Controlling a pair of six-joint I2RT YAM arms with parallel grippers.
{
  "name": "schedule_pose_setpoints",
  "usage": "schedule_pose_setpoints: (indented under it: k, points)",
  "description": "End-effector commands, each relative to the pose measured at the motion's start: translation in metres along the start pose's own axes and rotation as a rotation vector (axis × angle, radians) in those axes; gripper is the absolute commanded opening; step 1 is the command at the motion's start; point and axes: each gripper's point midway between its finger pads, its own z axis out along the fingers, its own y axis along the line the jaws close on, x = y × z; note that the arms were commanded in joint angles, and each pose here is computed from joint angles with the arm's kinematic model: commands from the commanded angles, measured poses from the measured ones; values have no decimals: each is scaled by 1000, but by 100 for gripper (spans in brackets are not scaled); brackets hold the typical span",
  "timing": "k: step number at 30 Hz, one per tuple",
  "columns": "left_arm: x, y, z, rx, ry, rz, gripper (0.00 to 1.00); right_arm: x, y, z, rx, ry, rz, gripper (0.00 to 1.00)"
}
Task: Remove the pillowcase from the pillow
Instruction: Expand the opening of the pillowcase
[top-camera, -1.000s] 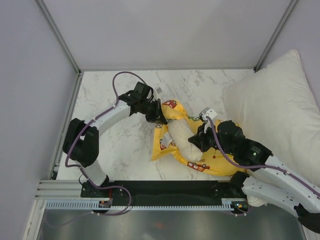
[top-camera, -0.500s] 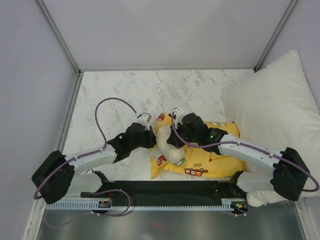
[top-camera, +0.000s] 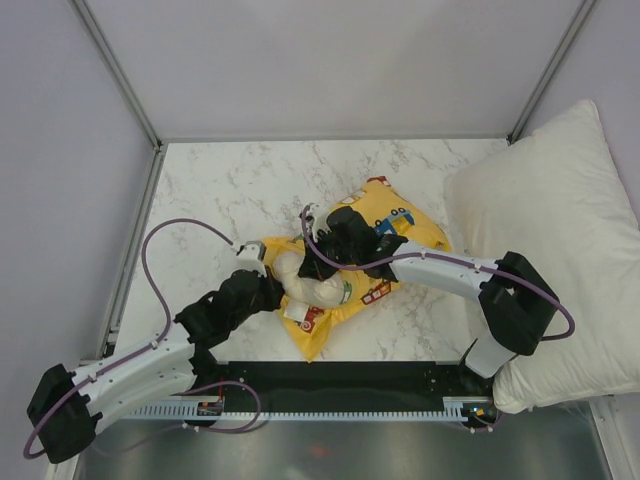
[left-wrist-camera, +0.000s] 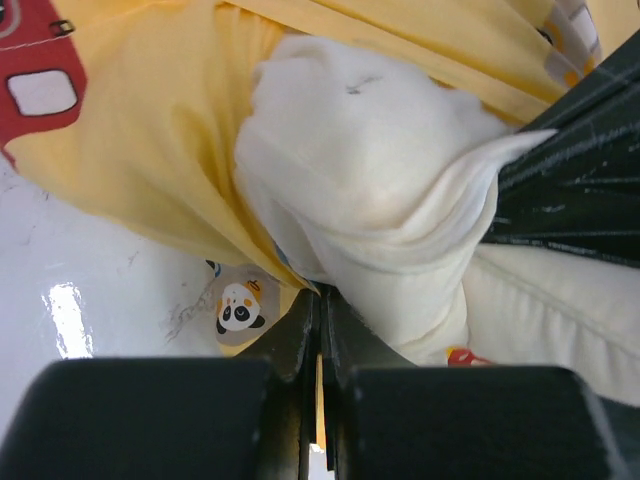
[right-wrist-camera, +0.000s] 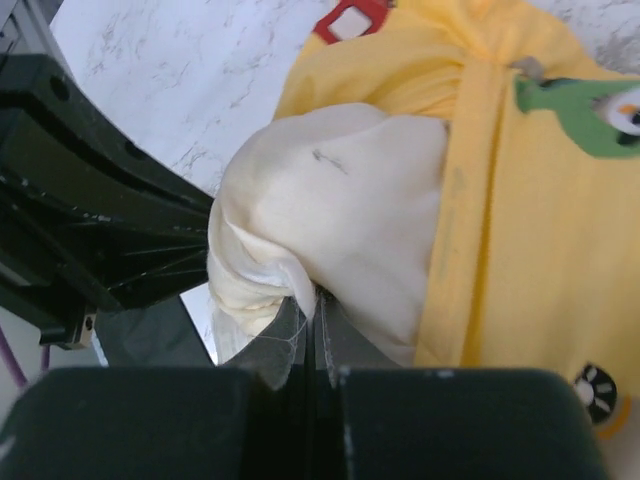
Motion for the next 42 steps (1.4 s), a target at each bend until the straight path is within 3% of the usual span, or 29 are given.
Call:
schedule_pose_setpoints:
  k: [1, 5, 9, 12, 13, 17, 22, 26, 33, 42]
  points:
    - [-6, -41, -8, 159, 9, -83, 2, -29, -70, -3, 323, -114, -41, 0]
    - [-3, -56, -2, 246, 11, -83, 2, -22, -124, -58, 638, -148, 16, 0]
    - [0, -67, 10, 289, 17, -21, 2, -16, -138, -136, 870, -193, 1, 1]
    - [-1, -79, 15, 344, 23, 16, 2, -21, -123, -168, 853, -222, -43, 25]
    - [-11, -87, 16, 374, -17, 16, 2, -21, -116, -174, 825, -209, -86, 47]
    - [-15, -109, 18, 466, -14, 74, 2, -46, -66, -192, 606, -282, -219, 78]
    - [-13, -125, 27, 529, 5, 120, 2, -67, -11, -192, 390, -302, -398, 98]
    - [-13, -132, 28, 563, 12, 115, 2, -75, 35, -176, 234, -300, -527, 98]
    - [-20, -134, 15, 597, -18, 122, 2, -36, 31, -125, 163, -111, -638, 98]
    - [-22, -135, 0, 626, -30, 133, 2, 0, -8, -87, 334, 10, -691, 98]
